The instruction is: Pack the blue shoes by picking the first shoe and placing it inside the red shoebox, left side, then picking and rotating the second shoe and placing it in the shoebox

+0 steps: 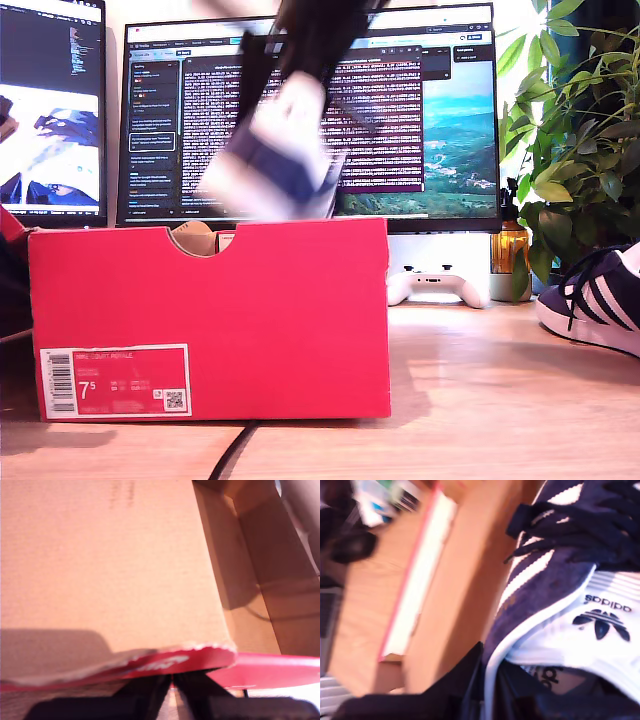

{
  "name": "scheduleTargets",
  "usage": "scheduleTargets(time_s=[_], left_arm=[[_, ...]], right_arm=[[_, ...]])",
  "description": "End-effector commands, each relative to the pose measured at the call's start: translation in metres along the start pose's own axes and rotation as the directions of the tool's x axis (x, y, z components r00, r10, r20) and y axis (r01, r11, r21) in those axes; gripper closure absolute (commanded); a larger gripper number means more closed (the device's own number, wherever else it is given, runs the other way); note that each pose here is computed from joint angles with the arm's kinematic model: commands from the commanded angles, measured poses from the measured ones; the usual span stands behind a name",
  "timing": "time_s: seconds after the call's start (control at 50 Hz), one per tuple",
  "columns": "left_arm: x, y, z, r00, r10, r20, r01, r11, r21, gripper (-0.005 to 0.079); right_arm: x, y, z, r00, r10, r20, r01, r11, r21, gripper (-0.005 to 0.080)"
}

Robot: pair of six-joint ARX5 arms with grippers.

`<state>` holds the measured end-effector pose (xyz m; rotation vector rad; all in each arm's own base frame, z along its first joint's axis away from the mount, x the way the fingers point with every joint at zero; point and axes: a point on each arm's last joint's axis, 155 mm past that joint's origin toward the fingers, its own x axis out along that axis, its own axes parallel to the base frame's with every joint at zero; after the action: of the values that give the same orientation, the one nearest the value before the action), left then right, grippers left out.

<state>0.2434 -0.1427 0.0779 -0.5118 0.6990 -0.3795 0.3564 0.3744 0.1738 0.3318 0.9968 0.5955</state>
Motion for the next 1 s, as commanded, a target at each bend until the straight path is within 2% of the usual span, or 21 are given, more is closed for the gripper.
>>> scheduleTargets(time_s=[0.0, 0.5, 0.78, 0.88, 0.98], left_arm=[[0.0, -0.003, 0.003, 1.0, -0.008, 0.01, 0.008, 1.0, 0.004, 0.0762], [0.0, -0.003, 0.003, 1.0, -0.008, 0.01, 0.008, 1.0, 0.004, 0.0762], [0.0, -0.003, 0.003, 1.0, -0.008, 0.01, 0.008, 1.0, 0.004, 0.0762], [0.0, -0.003, 0.003, 1.0, -0.008, 0.01, 0.008, 1.0, 0.004, 0.0762], [0.0, -0.003, 0.003, 1.0, -0.008, 0.01, 0.008, 1.0, 0.004, 0.0762]], right_arm=[[-0.001, 0.024, 0.01, 0.997, 0.056, 0.045, -0.055, 0.998, -0.019, 0.0765], [0.052, 0.018, -0.004, 0.998, 0.008, 0.061, -0.011, 0.999, 0.05, 0.0765], [0.066, 0.013, -0.015, 0.999, -0.017, 0.042, 0.013, 0.997, 0.075, 0.0763], [0.066, 0.014, -0.014, 0.999, -0.014, 0.045, 0.011, 0.997, 0.074, 0.068], [0.066, 0.014, -0.013, 0.999, -0.012, 0.049, 0.008, 0.997, 0.076, 0.0501]])
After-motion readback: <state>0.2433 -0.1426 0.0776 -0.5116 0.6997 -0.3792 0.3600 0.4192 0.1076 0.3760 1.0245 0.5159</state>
